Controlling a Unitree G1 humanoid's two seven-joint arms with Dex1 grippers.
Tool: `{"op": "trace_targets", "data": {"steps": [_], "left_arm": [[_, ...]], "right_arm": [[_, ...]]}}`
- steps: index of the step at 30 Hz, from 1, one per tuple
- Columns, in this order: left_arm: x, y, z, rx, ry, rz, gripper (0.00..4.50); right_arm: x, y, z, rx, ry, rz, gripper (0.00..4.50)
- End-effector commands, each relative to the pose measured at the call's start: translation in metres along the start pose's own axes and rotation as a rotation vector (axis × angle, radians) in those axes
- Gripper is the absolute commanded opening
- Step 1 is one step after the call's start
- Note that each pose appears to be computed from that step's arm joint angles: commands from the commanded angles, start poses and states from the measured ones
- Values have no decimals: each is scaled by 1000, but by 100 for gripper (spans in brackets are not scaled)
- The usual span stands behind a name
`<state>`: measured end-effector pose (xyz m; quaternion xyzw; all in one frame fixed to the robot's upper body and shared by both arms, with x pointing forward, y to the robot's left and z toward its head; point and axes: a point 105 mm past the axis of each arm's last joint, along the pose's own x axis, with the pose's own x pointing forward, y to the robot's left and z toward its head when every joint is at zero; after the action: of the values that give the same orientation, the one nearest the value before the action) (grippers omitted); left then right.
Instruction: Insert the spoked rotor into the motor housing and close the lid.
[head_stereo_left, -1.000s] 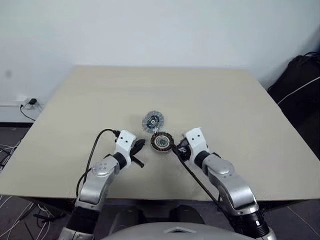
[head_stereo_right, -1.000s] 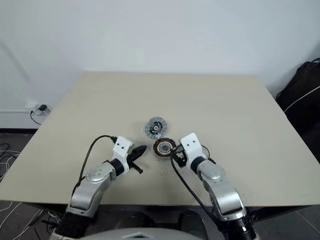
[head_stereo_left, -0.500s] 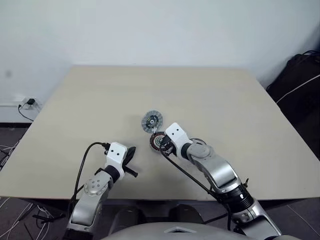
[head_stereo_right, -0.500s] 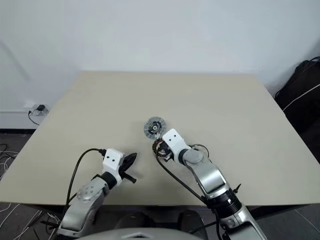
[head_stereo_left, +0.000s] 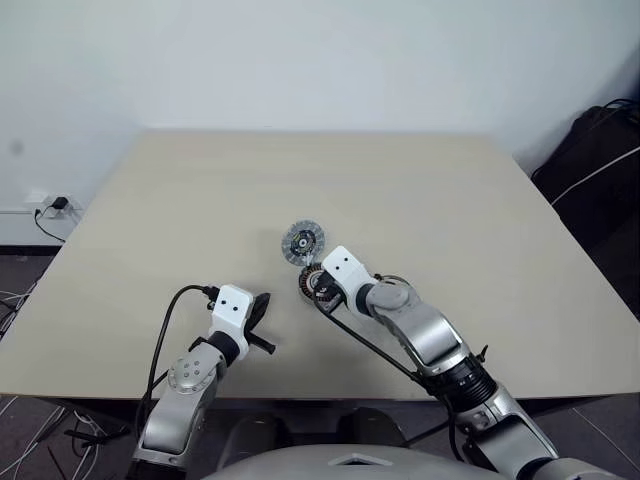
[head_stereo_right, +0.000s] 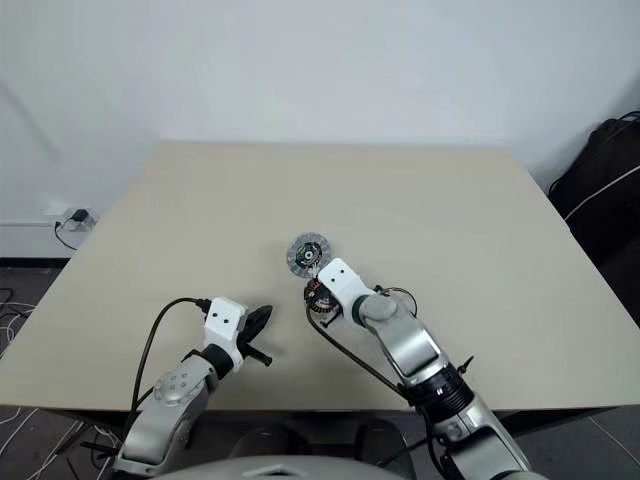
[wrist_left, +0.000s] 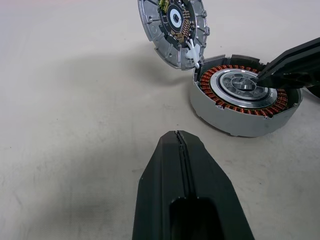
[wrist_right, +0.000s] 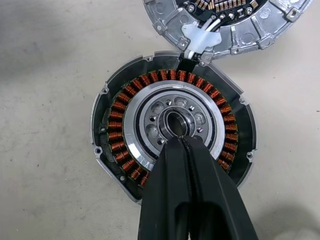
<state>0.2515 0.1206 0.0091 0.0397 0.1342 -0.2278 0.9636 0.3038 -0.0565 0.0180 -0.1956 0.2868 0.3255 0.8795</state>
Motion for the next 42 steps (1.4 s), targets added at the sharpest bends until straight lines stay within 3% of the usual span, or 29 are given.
{"op": "trace_targets", "data": {"steps": [1,14,42], "left_arm": [[2,-2,18,27,-71,-5,0],[4,-5,16,20,-62,-18,0],[6,-2,16,17,-58,-7,0]], "right_arm": [[-3,-6,15,-22,-57,-17,2],[2,-9,29,-38,-110,-63,2],[11,6,19,-57,-76,12,2]]}}
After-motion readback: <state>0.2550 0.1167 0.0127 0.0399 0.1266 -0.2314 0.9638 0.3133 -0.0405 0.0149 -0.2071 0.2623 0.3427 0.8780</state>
